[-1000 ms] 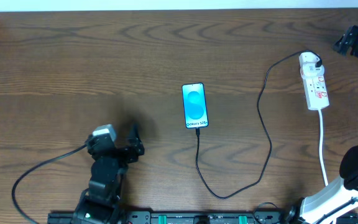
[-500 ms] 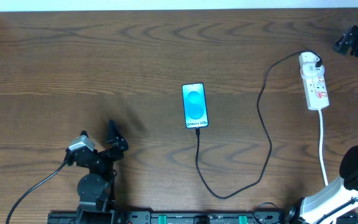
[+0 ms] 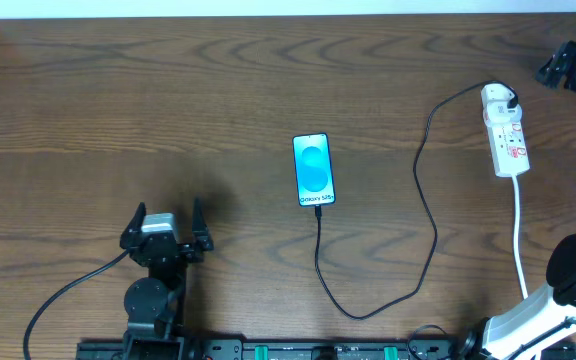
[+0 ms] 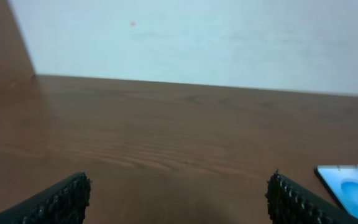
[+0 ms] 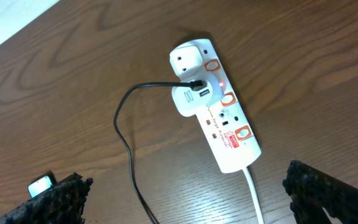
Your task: Plug charger to phone and switch on socket
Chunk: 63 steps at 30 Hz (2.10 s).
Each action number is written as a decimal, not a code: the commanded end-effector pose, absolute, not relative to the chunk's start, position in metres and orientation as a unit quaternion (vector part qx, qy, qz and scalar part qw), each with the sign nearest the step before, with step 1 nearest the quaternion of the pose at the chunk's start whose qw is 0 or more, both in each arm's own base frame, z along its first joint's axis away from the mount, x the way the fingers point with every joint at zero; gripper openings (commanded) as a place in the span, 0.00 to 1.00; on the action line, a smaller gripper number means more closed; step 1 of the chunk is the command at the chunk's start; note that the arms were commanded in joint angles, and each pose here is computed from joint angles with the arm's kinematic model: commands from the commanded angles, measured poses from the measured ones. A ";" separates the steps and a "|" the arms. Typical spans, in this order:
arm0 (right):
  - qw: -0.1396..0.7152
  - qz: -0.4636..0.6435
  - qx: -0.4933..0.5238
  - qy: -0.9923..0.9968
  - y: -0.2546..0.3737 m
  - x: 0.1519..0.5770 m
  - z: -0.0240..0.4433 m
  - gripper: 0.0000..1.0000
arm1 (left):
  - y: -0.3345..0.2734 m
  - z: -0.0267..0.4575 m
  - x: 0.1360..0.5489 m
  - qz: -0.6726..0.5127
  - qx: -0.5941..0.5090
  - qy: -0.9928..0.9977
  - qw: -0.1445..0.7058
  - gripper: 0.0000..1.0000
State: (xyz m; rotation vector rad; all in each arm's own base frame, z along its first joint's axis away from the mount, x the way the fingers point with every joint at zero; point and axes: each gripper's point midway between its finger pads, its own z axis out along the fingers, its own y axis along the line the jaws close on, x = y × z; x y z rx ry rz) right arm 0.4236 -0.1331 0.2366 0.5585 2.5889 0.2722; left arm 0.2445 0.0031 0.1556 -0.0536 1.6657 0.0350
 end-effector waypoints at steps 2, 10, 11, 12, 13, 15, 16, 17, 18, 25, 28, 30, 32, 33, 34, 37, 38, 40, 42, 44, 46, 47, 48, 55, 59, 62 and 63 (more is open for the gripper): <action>0.236 0.104 0.207 0.944 -0.132 0.424 0.236 0.99 | -0.003 0.136 0.244 0.027 0.021 0.760 0.649 0.90; 0.236 0.104 0.207 0.944 -0.132 0.424 0.236 0.99 | 0.004 0.137 0.244 -0.015 -0.051 0.758 0.650 0.90; 0.236 0.104 0.207 0.944 -0.132 0.424 0.236 0.99 | 0.004 0.137 0.244 -0.020 -0.057 0.757 0.650 0.91; 0.236 0.104 0.207 0.944 -0.132 0.424 0.236 0.99 | 0.004 0.137 0.244 -0.025 -0.063 0.757 0.650 0.91; 0.236 0.104 0.207 0.944 -0.132 0.424 0.236 0.99 | 0.004 0.137 0.244 -0.030 -0.068 0.756 0.650 0.91; 0.236 0.104 0.207 0.944 -0.132 0.424 0.236 0.99 | 0.004 0.136 0.244 -0.035 -0.074 0.756 0.649 0.90; 0.236 0.104 0.207 0.944 -0.132 0.424 0.236 0.99 | 0.004 0.136 0.244 -0.035 -0.074 0.756 0.649 0.91; 0.236 0.104 0.207 0.944 -0.132 0.424 0.236 0.99 | 0.004 0.136 0.244 -0.034 -0.074 0.756 0.649 0.90; 0.236 0.104 0.207 0.944 -0.132 0.424 0.236 0.99 | 0.004 0.136 0.244 -0.031 -0.070 0.757 0.649 0.90; 0.236 0.104 0.207 0.944 -0.132 0.424 0.236 0.99 | 0.004 0.137 0.244 -0.026 -0.064 0.756 0.651 0.90; 0.236 0.104 0.207 0.944 -0.132 0.424 0.236 0.99 | 0.004 0.137 0.244 -0.027 -0.064 0.756 0.651 0.91; 0.236 0.104 0.207 0.944 -0.132 0.424 0.236 0.99 | 0.004 0.137 0.244 -0.027 -0.064 0.757 0.650 0.91; 0.236 0.104 0.207 0.944 -0.132 0.424 0.236 0.99 | 0.004 0.137 0.244 -0.027 -0.064 0.757 0.650 0.91; 0.236 0.104 0.207 0.944 -0.131 0.424 0.236 0.99 | 0.004 0.137 0.244 -0.026 -0.064 0.757 0.650 0.91; 0.236 0.104 0.207 0.944 -0.131 0.424 0.236 0.99 | 0.004 0.137 0.244 -0.026 -0.064 0.757 0.650 0.90; 0.236 0.104 0.207 0.944 -0.132 0.424 0.236 0.99 | 0.004 0.137 0.244 -0.027 -0.064 0.757 0.650 0.90; 0.236 0.104 0.207 0.944 -0.132 0.424 0.236 0.99 | 0.004 0.137 0.244 -0.026 -0.064 0.757 0.650 0.90; 0.236 0.104 0.207 0.944 -0.132 0.424 0.236 0.99 | 0.004 0.137 0.244 -0.026 -0.064 0.757 0.650 0.90; 0.236 0.104 0.207 0.944 -0.132 0.424 0.236 0.99 | 0.004 0.137 0.244 -0.026 -0.064 0.757 0.650 0.90; 0.236 0.104 0.207 0.944 -0.132 0.424 0.236 0.99 | 0.004 0.137 0.244 -0.026 -0.064 0.757 0.650 0.90; 0.236 0.104 0.207 0.944 -0.131 0.424 0.236 0.99 | 0.004 0.137 0.244 -0.026 -0.064 0.757 0.650 0.91; 0.236 0.104 0.207 0.944 -0.131 0.424 0.236 0.99 | 0.004 0.137 0.244 -0.026 -0.064 0.757 0.650 0.91; 0.236 0.104 0.207 0.944 -0.131 0.424 0.236 0.99 | 0.004 0.137 0.244 -0.026 -0.064 0.757 0.650 0.91; 0.236 0.104 0.207 0.944 -0.132 0.424 0.236 0.99 | 0.004 0.137 0.244 -0.026 -0.064 0.757 0.650 0.90; 0.235 0.104 0.207 0.944 -0.132 0.424 0.236 0.99 | 0.004 0.137 0.244 -0.026 -0.064 0.757 0.650 0.91; 0.233 0.103 0.208 0.944 -0.132 0.424 0.234 0.99 | 0.004 0.137 0.244 -0.026 -0.064 0.757 0.650 0.91; 0.233 0.103 0.208 0.944 -0.132 0.424 0.234 0.99 | 0.004 0.137 0.244 -0.026 -0.064 0.757 0.650 0.91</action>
